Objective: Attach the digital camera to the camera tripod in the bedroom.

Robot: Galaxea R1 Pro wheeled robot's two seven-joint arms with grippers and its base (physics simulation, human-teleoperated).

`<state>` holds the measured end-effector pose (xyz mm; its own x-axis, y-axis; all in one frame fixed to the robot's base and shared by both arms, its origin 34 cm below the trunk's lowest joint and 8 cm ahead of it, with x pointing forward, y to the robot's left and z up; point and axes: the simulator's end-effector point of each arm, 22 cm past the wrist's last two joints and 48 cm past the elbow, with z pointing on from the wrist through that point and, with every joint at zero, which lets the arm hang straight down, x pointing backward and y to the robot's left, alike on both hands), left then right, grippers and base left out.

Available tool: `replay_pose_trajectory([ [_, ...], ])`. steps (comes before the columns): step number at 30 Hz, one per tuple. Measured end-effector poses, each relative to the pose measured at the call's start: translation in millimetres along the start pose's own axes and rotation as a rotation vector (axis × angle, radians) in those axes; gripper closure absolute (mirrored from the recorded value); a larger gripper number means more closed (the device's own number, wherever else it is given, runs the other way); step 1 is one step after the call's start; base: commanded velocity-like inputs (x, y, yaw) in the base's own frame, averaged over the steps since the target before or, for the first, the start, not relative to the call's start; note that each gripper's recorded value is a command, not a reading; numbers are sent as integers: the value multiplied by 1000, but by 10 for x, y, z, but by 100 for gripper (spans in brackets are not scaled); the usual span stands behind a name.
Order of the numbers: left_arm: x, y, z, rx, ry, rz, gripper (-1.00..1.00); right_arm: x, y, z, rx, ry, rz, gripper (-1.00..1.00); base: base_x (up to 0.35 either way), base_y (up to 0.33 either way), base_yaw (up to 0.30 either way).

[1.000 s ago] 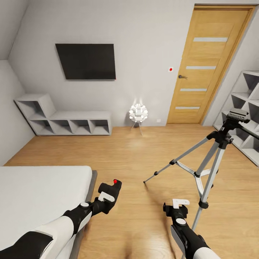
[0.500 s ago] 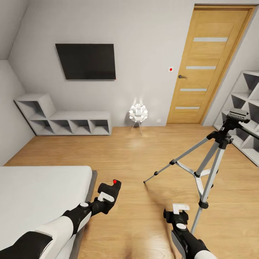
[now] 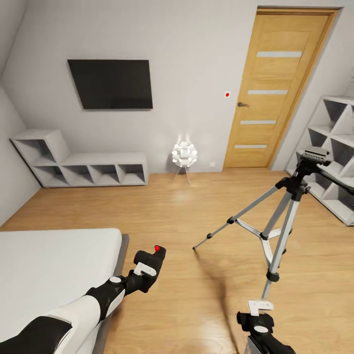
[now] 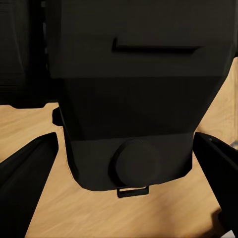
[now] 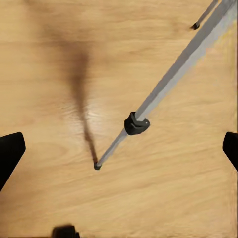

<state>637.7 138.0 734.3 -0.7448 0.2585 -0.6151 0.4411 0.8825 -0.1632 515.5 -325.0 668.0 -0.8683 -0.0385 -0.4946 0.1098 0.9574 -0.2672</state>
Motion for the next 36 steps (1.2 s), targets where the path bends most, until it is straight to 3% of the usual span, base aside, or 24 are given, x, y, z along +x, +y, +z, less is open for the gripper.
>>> replay_pose_trajectory([
  [10, -14, -22, 2, 8, -3, -5, 100, 124, -495, 78, 69, 41, 109, -100, 0, 0, -239],
  [12, -26, -107, 0, 46, -5, -3, 100, 136, -548, 84, 77, 44, 119, -100, 0, 0, -246],
  [20, -168, -340, -26, 159, -33, -2, 100, 182, -569, 83, 81, 54, 120, -100, 0, 0, -246],
  [27, -584, -369, -64, 183, -52, 22, 100, 249, -566, 74, 82, 68, 118, -100, 0, 0, -246],
  [36, -1229, -534, -285, 283, -115, 72, 100, 243, -567, 67, 82, 67, 118, -100, 0, 0, -240],
])
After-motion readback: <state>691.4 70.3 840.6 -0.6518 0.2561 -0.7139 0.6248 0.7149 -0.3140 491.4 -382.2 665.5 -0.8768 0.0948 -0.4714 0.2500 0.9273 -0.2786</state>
